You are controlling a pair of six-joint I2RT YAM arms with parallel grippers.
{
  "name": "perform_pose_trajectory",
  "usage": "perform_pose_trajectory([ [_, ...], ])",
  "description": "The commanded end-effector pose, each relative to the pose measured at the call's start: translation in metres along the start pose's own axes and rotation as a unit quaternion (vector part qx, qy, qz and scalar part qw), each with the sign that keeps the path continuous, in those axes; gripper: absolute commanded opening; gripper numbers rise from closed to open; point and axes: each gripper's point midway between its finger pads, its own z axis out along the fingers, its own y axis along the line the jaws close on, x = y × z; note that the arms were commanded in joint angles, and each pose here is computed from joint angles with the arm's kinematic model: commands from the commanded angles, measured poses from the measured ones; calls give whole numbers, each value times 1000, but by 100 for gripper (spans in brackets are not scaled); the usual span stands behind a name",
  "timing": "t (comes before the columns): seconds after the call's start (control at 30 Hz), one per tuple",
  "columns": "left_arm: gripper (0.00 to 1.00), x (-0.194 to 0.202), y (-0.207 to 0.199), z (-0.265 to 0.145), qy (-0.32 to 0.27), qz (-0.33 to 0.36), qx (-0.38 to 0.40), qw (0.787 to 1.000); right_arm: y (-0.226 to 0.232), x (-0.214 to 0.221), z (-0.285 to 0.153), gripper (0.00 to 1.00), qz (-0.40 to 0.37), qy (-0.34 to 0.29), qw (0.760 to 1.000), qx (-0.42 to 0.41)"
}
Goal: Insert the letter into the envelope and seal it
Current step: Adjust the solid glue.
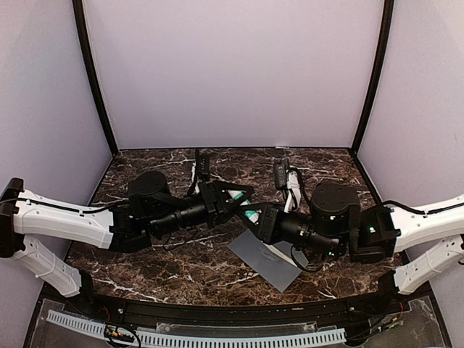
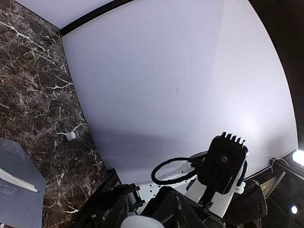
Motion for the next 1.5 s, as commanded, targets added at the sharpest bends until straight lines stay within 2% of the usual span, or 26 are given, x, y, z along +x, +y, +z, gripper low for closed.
perform_pose_trajectory([
  [0.0, 27, -3, -24, 1, -2, -1, 39, 999, 8, -5, 1, 0, -3, -8, 1000, 0],
  [0.13, 13, -3, -23, -1, -4, -3, 39, 999, 8, -2, -1, 0, -4, -1, 1000, 0],
  [0.23, 4, -5, -22, -6, -13, -3, 39, 999, 9, 0, -5, 15, 1, 5, 1000, -7],
  [0.37, 1, -8, -21, -10, -19, 1, 34, 999, 12, 2, -14, 45, 16, 8, 999, -34],
  [0.47, 0, -8, -23, -11, -20, 6, 37, 999, 13, 6, -20, 55, 27, 17, 998, -53],
  [0.53, 0, -9, -24, -12, -20, 8, 38, 999, 13, 9, -22, 54, 32, 24, 997, -60],
  [0.9, 0, -5, -22, -9, -9, 14, 35, 999, 14, 3, -33, 24, 45, 13, 996, -77],
  [1.47, 0, 5, -19, -3, 12, 14, 34, 999, 18, 6, -27, 27, 35, 26, 996, -72],
])
